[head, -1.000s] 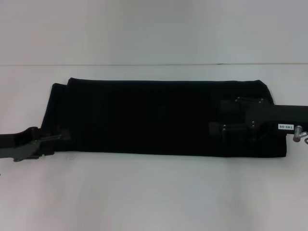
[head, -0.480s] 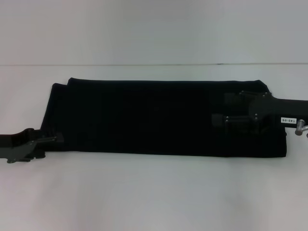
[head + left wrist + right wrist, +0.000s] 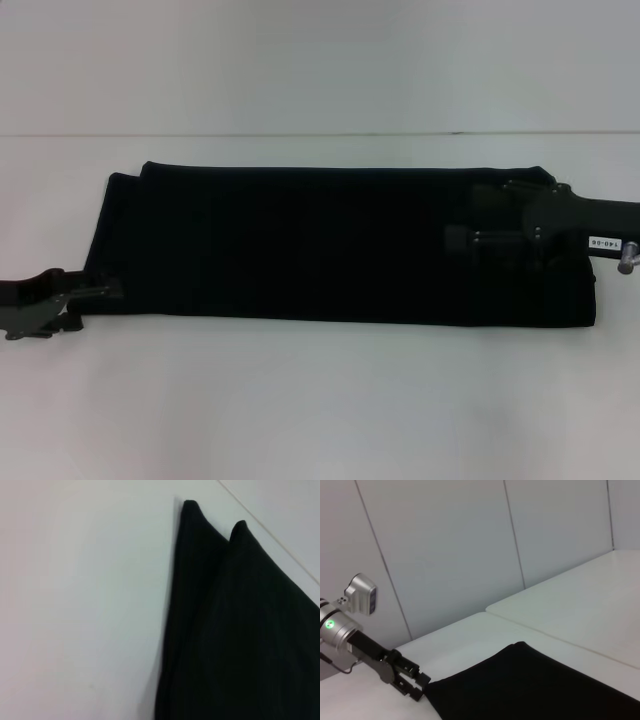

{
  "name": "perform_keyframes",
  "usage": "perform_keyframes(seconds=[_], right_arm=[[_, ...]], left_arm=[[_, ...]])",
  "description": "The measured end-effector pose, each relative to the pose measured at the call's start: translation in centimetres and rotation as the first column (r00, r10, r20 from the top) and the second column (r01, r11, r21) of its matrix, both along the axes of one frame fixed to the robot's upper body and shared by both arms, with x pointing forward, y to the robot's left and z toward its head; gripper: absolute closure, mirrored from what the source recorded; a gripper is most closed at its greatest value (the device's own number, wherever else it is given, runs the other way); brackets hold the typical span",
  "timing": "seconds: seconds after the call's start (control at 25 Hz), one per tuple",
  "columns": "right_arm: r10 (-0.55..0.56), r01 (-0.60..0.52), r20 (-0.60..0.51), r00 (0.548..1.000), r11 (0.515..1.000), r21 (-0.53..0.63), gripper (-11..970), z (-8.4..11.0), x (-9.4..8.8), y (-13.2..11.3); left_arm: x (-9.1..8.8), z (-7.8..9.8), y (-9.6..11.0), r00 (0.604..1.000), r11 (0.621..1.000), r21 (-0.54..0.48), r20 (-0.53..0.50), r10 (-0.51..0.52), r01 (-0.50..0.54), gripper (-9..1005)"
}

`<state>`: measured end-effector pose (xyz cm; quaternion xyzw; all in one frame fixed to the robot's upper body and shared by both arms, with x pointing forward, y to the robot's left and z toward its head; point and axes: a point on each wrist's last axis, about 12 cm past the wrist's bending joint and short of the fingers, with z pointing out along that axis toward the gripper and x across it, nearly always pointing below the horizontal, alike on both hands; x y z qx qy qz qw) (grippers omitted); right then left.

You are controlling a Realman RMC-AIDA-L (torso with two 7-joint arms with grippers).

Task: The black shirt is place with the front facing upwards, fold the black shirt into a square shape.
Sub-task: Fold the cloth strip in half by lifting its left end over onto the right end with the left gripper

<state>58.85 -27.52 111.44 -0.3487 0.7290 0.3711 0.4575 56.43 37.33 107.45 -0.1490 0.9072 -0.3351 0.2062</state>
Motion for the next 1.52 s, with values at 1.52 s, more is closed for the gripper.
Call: perform_keyframes(seconds=[1.52], right_arm=[[-0.065,0.065,0.025,0.998,0.998,0.009,16,-0.15,0.37,-0.44]], left_arm=[[0.93,0.16,-0.39,0.978,0.984,-0.093,-0.155,0.136,-0.152,108]])
